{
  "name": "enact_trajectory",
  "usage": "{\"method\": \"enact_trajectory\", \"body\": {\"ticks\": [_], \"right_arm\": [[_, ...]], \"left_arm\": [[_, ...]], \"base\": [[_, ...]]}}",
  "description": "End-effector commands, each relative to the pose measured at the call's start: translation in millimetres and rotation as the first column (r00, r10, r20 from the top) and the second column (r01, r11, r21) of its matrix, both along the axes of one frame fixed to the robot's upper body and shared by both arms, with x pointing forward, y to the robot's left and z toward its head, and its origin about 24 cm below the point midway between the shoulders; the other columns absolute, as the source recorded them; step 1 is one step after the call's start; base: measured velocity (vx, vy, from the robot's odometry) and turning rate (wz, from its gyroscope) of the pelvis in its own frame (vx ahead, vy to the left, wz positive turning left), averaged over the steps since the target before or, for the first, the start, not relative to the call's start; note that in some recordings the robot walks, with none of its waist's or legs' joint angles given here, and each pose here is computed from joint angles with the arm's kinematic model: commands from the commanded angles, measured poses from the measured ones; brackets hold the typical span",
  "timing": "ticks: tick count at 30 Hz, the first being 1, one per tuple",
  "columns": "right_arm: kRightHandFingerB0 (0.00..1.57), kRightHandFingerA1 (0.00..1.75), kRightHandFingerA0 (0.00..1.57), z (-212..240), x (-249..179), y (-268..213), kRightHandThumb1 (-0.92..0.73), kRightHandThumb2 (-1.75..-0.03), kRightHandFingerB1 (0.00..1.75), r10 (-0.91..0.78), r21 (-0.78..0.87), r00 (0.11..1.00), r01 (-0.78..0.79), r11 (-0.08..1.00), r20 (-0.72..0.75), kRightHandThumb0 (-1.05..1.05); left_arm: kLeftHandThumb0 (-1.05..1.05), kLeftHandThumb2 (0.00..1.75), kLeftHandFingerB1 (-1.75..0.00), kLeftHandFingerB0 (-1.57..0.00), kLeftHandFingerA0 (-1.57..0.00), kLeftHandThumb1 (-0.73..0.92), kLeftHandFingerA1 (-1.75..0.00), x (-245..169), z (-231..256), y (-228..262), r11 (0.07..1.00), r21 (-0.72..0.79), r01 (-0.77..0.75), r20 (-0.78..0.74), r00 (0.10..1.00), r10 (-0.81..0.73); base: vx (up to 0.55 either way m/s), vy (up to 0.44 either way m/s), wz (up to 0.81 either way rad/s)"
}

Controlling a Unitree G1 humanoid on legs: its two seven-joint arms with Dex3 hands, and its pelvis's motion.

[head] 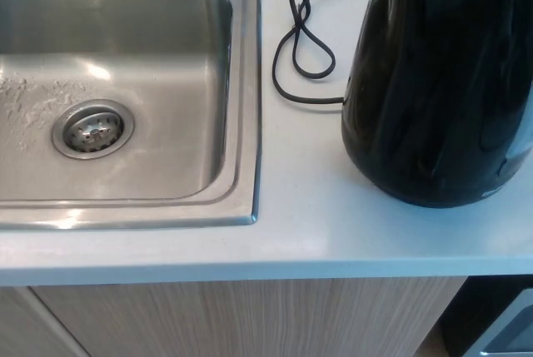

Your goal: Pick up a kettle using the right hand on left side of the counter and then walk right towards the kettl base and turn on the kettle

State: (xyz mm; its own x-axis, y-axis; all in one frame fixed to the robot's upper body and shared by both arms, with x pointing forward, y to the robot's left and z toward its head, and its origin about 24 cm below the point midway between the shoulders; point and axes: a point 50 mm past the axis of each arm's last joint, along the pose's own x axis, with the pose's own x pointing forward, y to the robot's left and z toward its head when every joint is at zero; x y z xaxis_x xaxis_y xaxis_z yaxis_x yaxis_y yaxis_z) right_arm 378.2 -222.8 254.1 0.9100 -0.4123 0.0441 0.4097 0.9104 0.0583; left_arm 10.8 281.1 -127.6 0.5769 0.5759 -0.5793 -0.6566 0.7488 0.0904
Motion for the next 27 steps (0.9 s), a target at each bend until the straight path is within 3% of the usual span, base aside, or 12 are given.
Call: {"method": "enact_trajectory", "body": {"ticks": [1,2,3,5,6,8,9,10,11,21,22,27], "right_arm": [[0.96,1.46,1.27,39.4,-2.6,-10.4,-0.52,-1.12,1.28,-0.094,0.023,0.975,0.091,0.996,0.201,-0.29],[0.71,1.75,1.02,40.3,-2.1,-11.3,-0.57,-1.09,1.61,-0.102,0.026,0.973,0.099,0.995,0.208,-0.19],[0.98,1.46,1.28,41.4,-1.6,-12.0,-0.57,-1.12,1.29,-0.109,0.027,0.971,0.106,0.994,0.212,-0.31],[0.98,1.46,1.28,42.8,-0.6,-12.8,-0.57,-1.12,1.29,-0.120,0.027,0.968,0.116,0.993,0.218,-0.31],[0.79,1.75,1.02,43.4,-0.1,-12.9,-0.58,-1.09,1.55,-0.118,0.025,0.968,0.115,0.993,0.223,-0.22],[0.79,1.75,1.02,43.3,0.0,-13.3,-0.58,-1.09,1.55,-0.119,0.023,0.967,0.117,0.993,0.225,-0.22],[1.01,1.45,1.28,43.8,0.4,-13.3,-0.53,-1.14,1.29,-0.116,0.028,0.965,0.112,0.993,0.234,-0.32],[1.01,1.44,1.28,44.5,0.6,-13.1,-0.54,-1.13,1.29,-0.118,0.028,0.964,0.114,0.993,0.237,-0.32],[0.83,1.75,1.04,45.1,0.8,-12.7,-0.58,-1.12,1.55,-0.115,0.030,0.963,0.111,0.993,0.242,-0.22],[0.86,1.75,1.06,47.3,0.9,-10.5,-0.52,-1.21,1.58,-0.114,0.010,0.953,0.116,0.993,0.281,-0.19],[1.05,1.47,1.31,45.0,1.9,-9.7,-0.49,-1.17,1.32,-0.101,-0.026,0.956,0.112,0.993,0.276,-0.27],[1.06,1.47,1.30,41.8,3.3,-9.4,-0.48,-1.17,1.33,-0.095,-0.046,0.956,0.112,0.993,0.276,-0.27]], "left_arm": [[-0.05,1.00,-0.75,-0.96,-1.01,0.50,-0.89,-0.1,6.1,5.1,0.999,0.044,-0.008,0.044,0.999,0.006],[-0.01,1.03,-0.72,-0.98,-1.01,0.49,-0.87,-0.2,6.1,5.5,0.999,0.045,-0.007,0.042,0.999,0.006],[-0.03,0.98,-0.72,-0.95,-0.98,0.53,-0.85,-0.5,6.2,5.6,0.999,0.045,-0.006,0.041,0.999,0.004],[-0.03,0.98,-0.72,-0.95,-0.98,0.53,-0.85,-1.6,6.2,5.7,0.999,0.046,-0.004,0.039,0.999,0.002],[-0.02,1.01,-0.72,-0.96,-0.98,0.52,-0.85,-2.5,6.1,5.2,0.999,0.045,-0.005,0.038,0.999,0.003],[-0.02,1.01,-0.72,-0.96,-0.98,0.52,-0.85,-3.7,5.9,4.8,0.999,0.043,-0.005,0.036,0.999,0.003],[-0.01,1.07,-0.72,-0.96,-0.97,0.49,-0.85,-4.4,5.7,4.5,0.999,0.048,-0.003,0.026,1.000,0.001],[-0.02,1.05,-0.72,-0.96,-0.95,0.51,-0.85,-4.8,5.5,4.0,0.999,0.052,-0.002,0.017,1.000,0.001],[0.00,1.07,-0.72,-0.97,-0.97,0.49,-0.85,-5.2,5.5,3.6,0.999,0.049,-0.003,0.020,1.000,0.002],[-0.03,1.08,-0.86,-0.88,-0.93,0.50,-0.93,-6.3,5.5,2.1,0.999,0.042,-0.009,0.031,0.999,0.008],[-0.03,0.97,-0.71,-0.97,-1.00,0.54,-0.85,-6.8,6.0,2.8,0.999,0.043,-0.011,0.038,0.999,0.009],[-0.05,0.97,-0.73,-0.97,-1.00,0.54,-0.86,-6.9,5.8,3.5,0.999,0.031,-0.019,0.046,0.999,0.018]], "base": [[0.00,0.000,0.00],[0.00,0.000,0.00],[0.00,0.000,0.00],[0.00,0.000,0.00],[0.00,0.000,0.00],[0.00,0.000,0.00],[0.00,0.000,0.00],[0.00,0.000,0.00],[0.00,0.000,0.00],[0.00,0.000,0.00],[0.00,0.000,0.00],[0.00,0.000,0.00]]}}
